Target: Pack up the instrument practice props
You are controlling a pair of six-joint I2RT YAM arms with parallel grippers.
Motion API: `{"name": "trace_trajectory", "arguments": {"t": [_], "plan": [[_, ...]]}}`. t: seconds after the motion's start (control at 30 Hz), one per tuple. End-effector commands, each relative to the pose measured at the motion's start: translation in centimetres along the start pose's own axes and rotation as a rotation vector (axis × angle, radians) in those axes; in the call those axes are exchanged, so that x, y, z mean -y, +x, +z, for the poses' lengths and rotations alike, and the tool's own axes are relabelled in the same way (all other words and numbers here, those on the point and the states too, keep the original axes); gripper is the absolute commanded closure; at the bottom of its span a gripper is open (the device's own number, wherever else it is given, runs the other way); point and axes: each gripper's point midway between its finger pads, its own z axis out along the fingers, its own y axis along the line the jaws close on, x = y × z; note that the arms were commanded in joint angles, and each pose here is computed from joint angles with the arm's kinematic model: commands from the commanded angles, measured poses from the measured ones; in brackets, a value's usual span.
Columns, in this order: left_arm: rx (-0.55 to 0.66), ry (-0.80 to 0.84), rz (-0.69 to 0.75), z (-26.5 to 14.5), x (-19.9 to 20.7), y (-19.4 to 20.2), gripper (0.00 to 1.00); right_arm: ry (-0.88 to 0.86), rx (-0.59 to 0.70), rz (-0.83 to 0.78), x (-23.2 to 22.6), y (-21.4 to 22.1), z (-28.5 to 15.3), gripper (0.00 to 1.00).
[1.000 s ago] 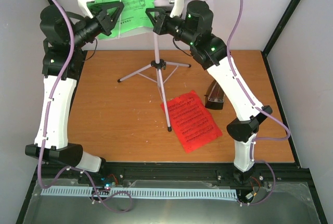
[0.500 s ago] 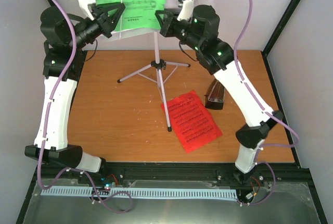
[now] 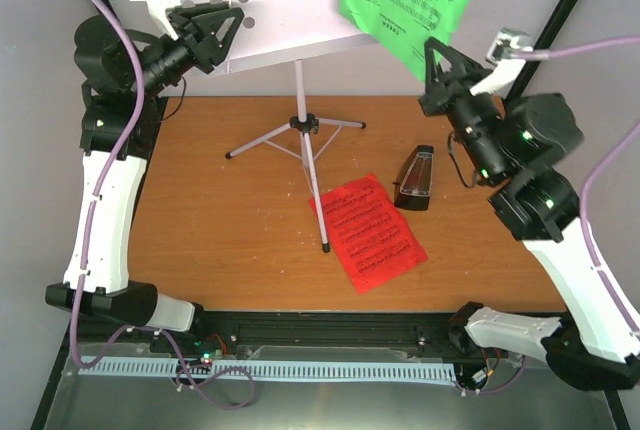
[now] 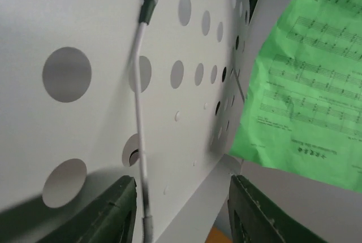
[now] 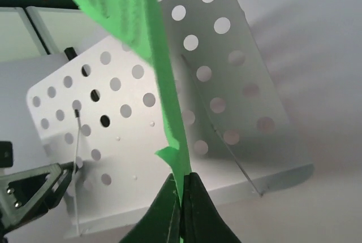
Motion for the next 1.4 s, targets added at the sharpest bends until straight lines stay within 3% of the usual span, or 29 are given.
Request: {"name": "trace_trajectory", "arguments": {"t": [0.0,0.17,0.3,0.5,0.77,0.9,1.17,1.27,1.37], "plan": [[0.068,0.042,0.065,-1.9,3.0,-2.5,0.49,-0.061,-0.11,-0.041,-0.1,2.9,-2.1,0.97],[0.067,0.088,0.105,-4.0,5.2,-1.9,0.23,-0.219,-0.346,0.012,-1.2,8.7,-6.4,0.97],[0.008,0.129,0.084,-6.0,6.1,2.2,0.09,-0.324,-0.57,0.106,-1.2,15.2,-10.8,0.97],[-0.038,0.152,-0.036,-10.3,6.7,10.0,0.07,-0.226,-0.782,0.231,3.4,25.4,-15.4,0.97],[-0.178,0.017,-0.287,-13.3,3.2,21.2,0.07,0.232,-1.063,0.18,14.1,37.7,-21.2,0.97],[-0.212,-0.004,-0.345,-13.9,2.4,23.9,0.06,0.382,-1.128,0.079,17.3,39.4,-22.6,0.97],[-0.287,-0.028,-0.419,-13.2,0.7,27.3,0.04,0.475,-1.152,-0.015,18.9,39.1,-22.1,0.97],[-0.311,-0.021,-0.451,-12.9,0.3,28.5,0.04,0.442,-1.183,-0.011,18.5,40.1,-21.8,0.97],[-0.35,-0.05,-0.495,-12.4,-0.8,30.0,0.06,0.302,-1.195,0.049,16.2,41.1,-20.7,0.97]]}}
